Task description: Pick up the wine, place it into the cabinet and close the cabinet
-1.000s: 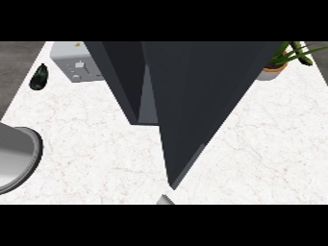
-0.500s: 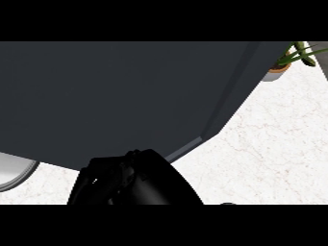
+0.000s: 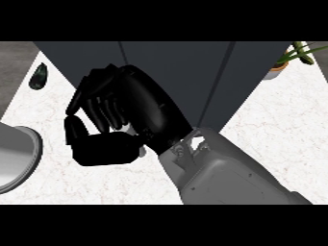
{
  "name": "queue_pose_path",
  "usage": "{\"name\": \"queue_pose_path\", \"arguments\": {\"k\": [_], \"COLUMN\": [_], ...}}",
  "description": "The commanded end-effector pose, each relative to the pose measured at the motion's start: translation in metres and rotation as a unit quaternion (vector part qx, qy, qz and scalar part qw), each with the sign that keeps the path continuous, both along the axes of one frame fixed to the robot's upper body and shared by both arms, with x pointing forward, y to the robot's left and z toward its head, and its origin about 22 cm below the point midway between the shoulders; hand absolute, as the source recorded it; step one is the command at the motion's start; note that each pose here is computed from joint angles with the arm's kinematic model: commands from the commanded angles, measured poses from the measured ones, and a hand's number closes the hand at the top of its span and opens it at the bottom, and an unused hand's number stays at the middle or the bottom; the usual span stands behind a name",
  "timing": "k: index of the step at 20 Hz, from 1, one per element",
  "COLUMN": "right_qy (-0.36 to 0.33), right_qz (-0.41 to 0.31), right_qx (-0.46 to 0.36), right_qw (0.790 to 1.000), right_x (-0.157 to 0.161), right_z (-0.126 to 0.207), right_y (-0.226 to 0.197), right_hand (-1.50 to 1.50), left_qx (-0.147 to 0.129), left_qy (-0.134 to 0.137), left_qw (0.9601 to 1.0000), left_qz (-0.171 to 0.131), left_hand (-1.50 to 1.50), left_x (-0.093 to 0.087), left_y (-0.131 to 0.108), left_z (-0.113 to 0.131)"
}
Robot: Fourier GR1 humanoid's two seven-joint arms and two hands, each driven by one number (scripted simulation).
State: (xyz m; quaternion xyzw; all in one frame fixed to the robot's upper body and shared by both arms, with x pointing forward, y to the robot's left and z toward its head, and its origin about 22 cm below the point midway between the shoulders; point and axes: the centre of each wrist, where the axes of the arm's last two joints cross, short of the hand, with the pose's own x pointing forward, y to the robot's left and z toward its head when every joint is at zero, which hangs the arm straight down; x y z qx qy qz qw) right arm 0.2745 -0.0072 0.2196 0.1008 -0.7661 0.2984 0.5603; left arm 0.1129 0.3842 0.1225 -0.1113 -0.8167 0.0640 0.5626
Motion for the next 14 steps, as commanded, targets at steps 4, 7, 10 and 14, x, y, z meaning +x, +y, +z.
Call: {"name": "queue_pose_path", "arguments": {"k": [4,7,10,14], "right_qy": [-0.013,-0.012,-0.01,-0.024], "right_qz": [-0.038,-0.044,-0.051,-0.063], "right_qx": [-0.014,-0.005,-0.016,-0.018], "right_qw": [0.999,0.999,0.999,0.998], "right_x": [0.056,0.075,0.097,0.109], "right_z": [-0.006,0.003,-0.009,-0.002], "right_y": [-0.009,-0.011,-0.048,-0.066], "right_hand": [1.5,1.5,1.5,1.5], "left_qx": [-0.001,-0.004,-0.007,-0.009], "left_qy": [0.015,0.014,0.028,0.03], "left_qw": [0.9997,0.9996,0.9988,0.9991], "left_qz": [-0.022,-0.025,-0.038,-0.03], "left_hand": [-1.5,-1.5,-1.5,-1.5], "left_x": [-0.004,0.027,0.021,0.034], "left_y": [-0.026,-0.033,-0.046,-0.046], "left_z": [-0.005,0.005,-0.008,-0.007]}}
